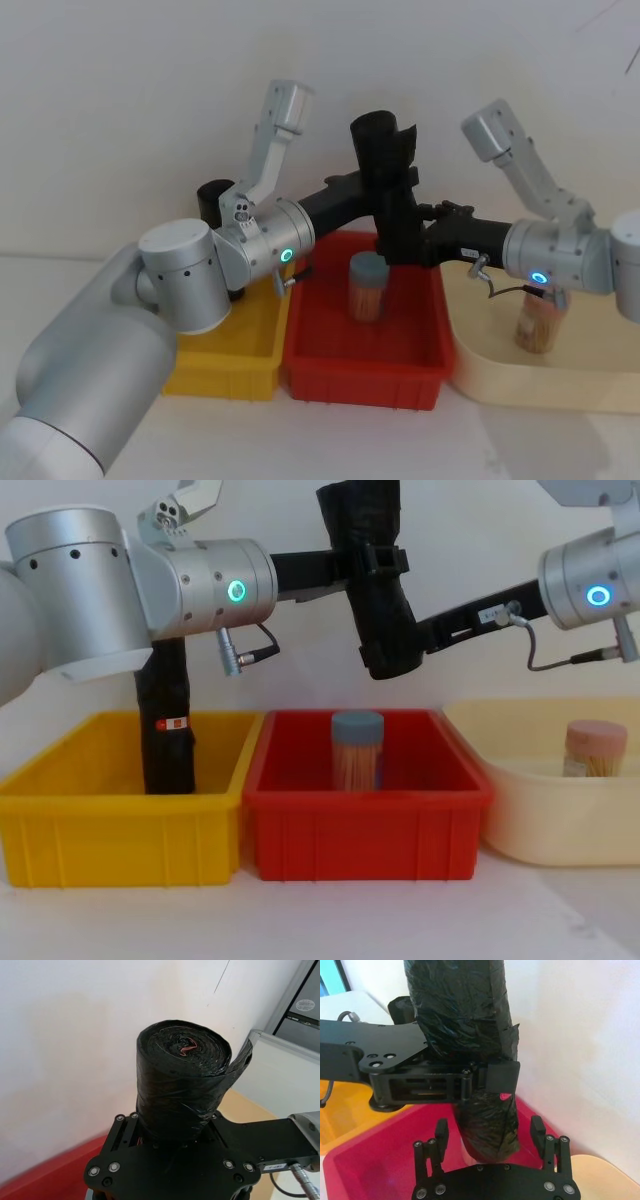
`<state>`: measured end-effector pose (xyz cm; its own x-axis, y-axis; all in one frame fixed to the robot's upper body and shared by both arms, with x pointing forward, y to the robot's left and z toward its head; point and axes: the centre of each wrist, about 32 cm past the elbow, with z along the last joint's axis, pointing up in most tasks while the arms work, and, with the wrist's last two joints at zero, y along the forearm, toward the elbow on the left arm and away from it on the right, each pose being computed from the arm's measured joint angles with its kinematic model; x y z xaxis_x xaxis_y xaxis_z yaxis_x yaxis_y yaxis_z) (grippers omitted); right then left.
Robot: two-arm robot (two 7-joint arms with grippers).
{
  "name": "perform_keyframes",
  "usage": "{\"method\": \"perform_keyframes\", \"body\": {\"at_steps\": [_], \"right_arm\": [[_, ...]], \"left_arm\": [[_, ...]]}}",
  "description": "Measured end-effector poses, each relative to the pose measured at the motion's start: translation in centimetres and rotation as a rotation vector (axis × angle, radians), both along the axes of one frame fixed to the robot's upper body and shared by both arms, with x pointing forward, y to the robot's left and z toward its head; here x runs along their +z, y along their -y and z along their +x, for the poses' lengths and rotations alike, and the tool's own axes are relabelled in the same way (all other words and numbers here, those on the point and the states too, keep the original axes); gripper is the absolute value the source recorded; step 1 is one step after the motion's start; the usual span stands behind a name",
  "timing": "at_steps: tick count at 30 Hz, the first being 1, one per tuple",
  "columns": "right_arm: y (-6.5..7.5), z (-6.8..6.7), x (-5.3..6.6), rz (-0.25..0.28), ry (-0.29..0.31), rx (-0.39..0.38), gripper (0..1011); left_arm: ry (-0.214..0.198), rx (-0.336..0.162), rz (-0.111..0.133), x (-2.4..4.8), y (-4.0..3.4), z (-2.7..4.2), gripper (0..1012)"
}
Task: Pick up the garbage bag with the one hand and transfer it to the other hand.
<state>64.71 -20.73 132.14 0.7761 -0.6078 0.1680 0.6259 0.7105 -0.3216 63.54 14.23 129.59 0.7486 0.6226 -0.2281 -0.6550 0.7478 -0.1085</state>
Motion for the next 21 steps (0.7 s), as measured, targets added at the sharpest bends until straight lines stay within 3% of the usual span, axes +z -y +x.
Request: {"method": "perform_keyframes", "body": {"at_steps": [18,21], "right_arm": [[-1.2,1.5,-0.4,0.019,-0.006,-0.006,1000],[-1.4,1.6,-0.4,0.021,-0.007,-0.007,947]], "left_arm": [[-0.008,-0.005,-0.008,0.10,-0.05,-0.10,402],[-0.008,-0.005,-0.009,0.10,-0.05,-0.11,402]]}}
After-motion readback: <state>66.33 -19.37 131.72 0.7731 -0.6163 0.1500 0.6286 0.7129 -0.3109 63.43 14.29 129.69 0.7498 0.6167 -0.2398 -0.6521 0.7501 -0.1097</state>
